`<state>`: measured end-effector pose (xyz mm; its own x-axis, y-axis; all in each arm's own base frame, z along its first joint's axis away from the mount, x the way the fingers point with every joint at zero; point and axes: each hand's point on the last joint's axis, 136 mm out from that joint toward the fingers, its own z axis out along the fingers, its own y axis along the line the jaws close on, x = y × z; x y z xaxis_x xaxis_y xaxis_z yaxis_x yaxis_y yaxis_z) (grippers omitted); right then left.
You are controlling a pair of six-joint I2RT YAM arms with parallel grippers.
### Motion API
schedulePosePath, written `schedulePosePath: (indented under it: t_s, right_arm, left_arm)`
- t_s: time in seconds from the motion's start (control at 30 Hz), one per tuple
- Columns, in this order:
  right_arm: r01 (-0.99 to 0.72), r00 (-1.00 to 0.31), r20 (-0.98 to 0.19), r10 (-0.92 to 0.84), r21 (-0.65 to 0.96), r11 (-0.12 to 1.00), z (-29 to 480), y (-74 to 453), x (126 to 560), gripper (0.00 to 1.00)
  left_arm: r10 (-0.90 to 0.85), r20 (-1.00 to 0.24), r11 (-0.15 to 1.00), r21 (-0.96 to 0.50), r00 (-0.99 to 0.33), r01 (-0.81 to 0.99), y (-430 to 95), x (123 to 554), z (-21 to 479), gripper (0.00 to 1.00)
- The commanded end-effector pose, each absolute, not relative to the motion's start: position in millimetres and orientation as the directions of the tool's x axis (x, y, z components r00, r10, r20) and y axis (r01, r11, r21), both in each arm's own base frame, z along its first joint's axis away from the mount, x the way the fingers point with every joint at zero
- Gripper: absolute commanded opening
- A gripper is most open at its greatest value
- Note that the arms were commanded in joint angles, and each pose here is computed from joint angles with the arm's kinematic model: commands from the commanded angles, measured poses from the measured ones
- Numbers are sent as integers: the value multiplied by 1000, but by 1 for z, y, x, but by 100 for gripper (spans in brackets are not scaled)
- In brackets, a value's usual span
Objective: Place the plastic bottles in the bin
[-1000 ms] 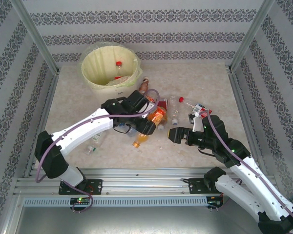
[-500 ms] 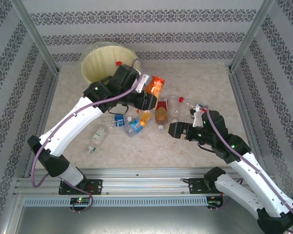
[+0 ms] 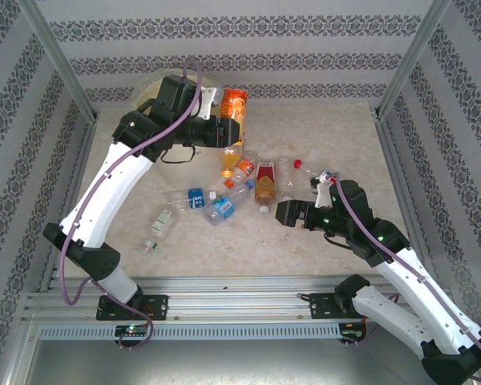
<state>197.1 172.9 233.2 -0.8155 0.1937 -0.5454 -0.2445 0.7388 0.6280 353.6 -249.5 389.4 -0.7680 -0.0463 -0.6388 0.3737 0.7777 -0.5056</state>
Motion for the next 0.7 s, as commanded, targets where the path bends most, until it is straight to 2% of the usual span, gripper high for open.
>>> schedulePosePath:
  t_s: [0.0,0.27,0.67]
  right_arm:
    - [-246,-796,-572,197,603,758,239,167,202,98]
    - [-252,-794,-577,192,600,759,240,167,202,98]
    - [-244,-793,-575,198,599,762,237,164,200,98]
  left_arm:
    - [-310,-663,752,-610,-681,252,-187,409,445,55]
    - [-465,-603,667,-720,-648,192,-154,450,453,55]
    - [-489,-640,761,-645,-593,70,-112,492,419,55]
